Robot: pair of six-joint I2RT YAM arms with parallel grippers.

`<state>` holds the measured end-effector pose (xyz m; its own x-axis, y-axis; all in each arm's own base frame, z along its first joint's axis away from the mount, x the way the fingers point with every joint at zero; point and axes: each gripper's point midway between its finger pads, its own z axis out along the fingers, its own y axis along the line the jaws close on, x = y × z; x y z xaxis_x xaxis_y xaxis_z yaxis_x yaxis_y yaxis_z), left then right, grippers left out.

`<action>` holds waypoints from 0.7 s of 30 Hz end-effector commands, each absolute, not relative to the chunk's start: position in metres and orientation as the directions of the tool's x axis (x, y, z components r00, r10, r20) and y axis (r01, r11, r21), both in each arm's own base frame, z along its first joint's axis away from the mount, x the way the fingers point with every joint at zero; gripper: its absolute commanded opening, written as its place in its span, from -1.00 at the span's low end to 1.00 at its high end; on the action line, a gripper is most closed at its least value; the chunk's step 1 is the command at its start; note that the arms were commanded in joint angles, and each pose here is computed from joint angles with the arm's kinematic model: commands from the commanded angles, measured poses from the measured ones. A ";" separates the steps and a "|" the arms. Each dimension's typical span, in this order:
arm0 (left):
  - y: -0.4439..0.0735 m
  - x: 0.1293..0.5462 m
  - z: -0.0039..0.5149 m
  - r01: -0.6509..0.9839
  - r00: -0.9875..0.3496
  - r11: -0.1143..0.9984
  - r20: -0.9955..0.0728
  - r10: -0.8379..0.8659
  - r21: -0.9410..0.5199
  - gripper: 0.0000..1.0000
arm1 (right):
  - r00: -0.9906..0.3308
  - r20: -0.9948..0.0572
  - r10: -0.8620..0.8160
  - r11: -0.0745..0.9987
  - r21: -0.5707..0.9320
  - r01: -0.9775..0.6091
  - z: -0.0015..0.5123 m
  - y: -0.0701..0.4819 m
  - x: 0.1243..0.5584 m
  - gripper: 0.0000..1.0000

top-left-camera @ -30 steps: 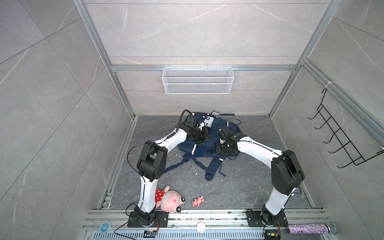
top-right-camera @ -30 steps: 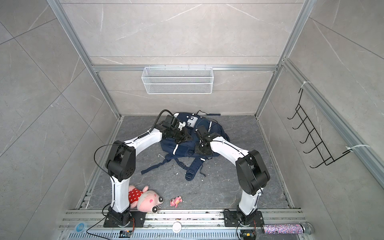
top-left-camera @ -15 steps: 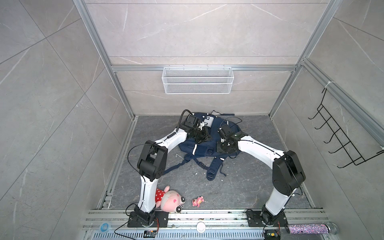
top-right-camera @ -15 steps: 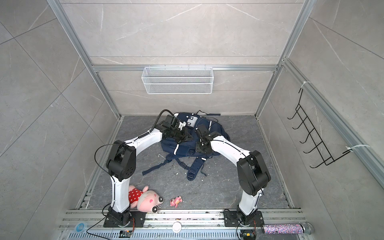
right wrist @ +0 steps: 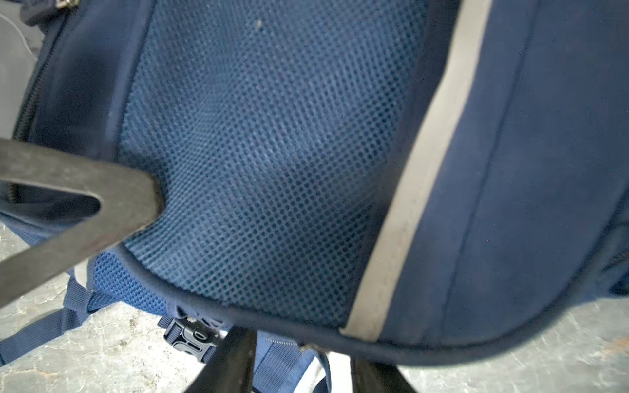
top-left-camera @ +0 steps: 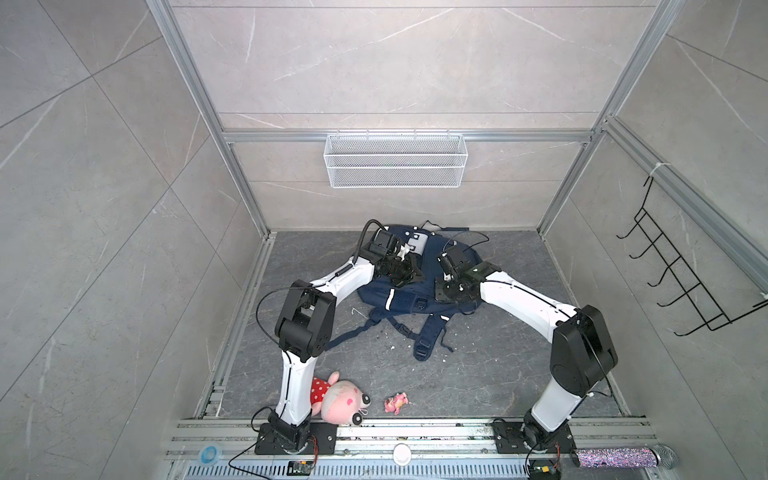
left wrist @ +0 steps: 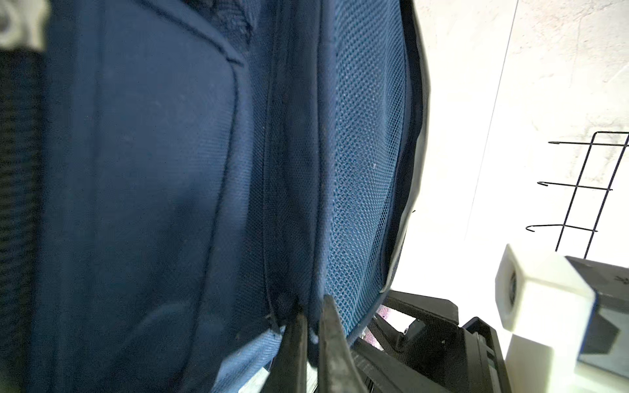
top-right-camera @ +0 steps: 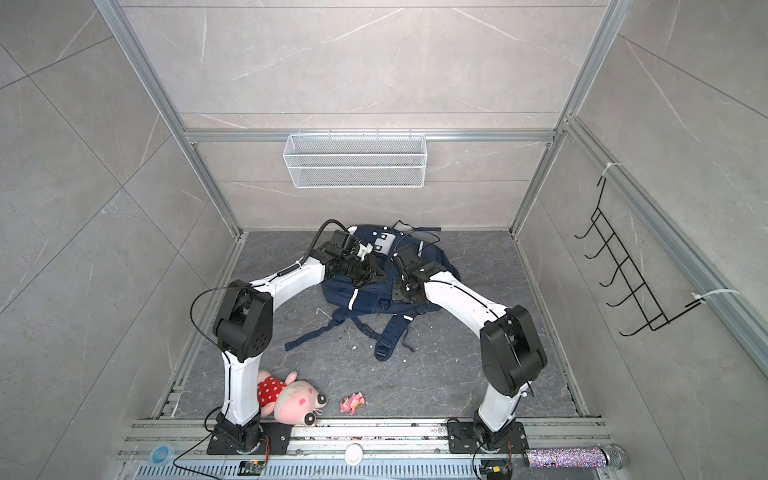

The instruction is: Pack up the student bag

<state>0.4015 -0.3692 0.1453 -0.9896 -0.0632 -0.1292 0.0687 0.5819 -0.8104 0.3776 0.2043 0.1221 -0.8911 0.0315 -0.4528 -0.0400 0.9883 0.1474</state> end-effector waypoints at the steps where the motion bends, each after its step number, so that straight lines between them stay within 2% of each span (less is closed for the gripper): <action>1: -0.388 0.391 0.184 0.150 -0.987 0.474 -0.162 0.014 -0.868 -1.00 | -0.853 -0.520 0.041 0.989 0.141 -0.038 0.134 0.207 0.401 -0.11; 16: -0.381 0.393 0.186 0.147 -0.986 0.478 -0.168 -0.001 -0.866 -1.00 | -0.860 -0.508 0.049 0.992 0.126 -0.018 0.127 0.203 0.403 -0.80; 21: -0.365 0.405 0.186 0.121 -0.984 0.481 -0.167 -0.055 -0.868 -1.00 | -0.861 -0.505 0.066 0.992 0.124 0.003 0.126 0.188 0.393 -0.94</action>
<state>0.4079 -0.3631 0.1458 -0.9886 -0.0811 -0.1265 0.0576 0.5730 -0.8175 0.3847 0.1997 0.1121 -0.8943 0.0315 -0.4463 -0.0224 0.9931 0.1150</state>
